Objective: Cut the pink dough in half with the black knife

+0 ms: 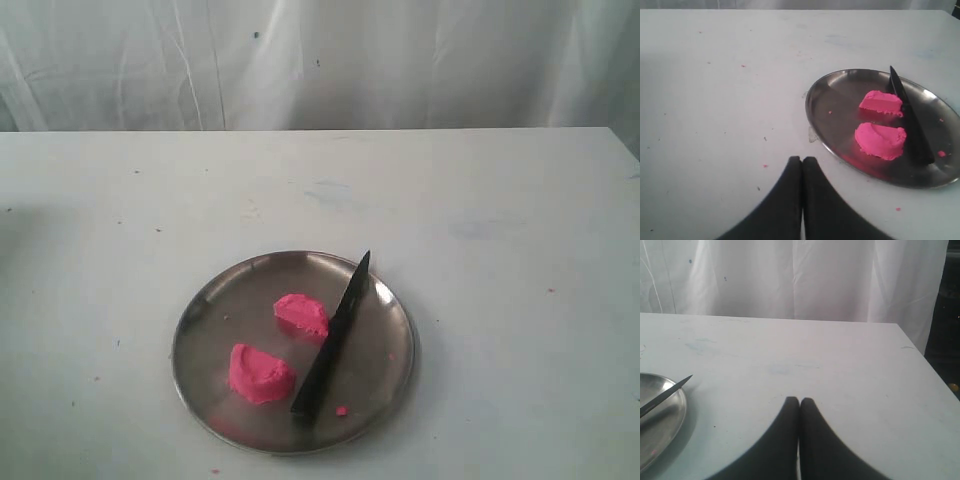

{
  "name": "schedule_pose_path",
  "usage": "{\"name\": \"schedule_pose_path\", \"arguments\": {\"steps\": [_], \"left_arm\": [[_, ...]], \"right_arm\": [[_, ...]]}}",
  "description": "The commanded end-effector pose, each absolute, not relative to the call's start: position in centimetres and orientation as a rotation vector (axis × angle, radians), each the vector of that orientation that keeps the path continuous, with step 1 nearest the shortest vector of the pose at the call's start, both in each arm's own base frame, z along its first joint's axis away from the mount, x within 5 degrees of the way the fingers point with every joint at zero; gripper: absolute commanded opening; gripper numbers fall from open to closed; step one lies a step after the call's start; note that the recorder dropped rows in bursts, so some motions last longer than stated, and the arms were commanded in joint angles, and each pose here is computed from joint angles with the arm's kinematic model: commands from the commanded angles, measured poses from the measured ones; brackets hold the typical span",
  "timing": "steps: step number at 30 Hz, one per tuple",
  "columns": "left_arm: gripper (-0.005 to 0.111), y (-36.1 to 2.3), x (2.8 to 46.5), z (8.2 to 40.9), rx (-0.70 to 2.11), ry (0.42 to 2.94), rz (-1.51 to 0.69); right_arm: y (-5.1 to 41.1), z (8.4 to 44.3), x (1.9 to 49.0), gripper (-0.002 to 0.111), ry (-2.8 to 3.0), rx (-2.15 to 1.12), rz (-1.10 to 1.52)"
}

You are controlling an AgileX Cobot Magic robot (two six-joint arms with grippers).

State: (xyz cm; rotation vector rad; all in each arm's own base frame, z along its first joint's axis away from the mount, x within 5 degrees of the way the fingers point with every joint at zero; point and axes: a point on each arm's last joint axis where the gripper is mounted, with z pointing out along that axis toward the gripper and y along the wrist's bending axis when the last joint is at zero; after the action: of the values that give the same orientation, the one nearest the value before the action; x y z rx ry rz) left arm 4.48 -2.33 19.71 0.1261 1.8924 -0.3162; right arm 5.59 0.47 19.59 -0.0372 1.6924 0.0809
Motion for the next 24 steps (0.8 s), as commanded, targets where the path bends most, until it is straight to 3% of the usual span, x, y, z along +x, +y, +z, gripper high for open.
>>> {"name": "schedule_pose_path", "arguments": {"steps": [1,6,24], "left_arm": [[0.0,-2.1,4.7,18.5,0.107,1.906,-0.3],[0.0,-1.6,4.9,16.5,0.021,1.955,-0.27],[0.0,-1.4,5.1,16.9,0.014,1.914,-0.247]], "right_arm": [[0.4,19.4,5.6,0.0,1.691,-0.035,0.074],[0.4,19.4,5.6,0.0,1.691,-0.035,0.074],[0.4,19.4,5.6,0.0,1.691,-0.035,0.074]]}}
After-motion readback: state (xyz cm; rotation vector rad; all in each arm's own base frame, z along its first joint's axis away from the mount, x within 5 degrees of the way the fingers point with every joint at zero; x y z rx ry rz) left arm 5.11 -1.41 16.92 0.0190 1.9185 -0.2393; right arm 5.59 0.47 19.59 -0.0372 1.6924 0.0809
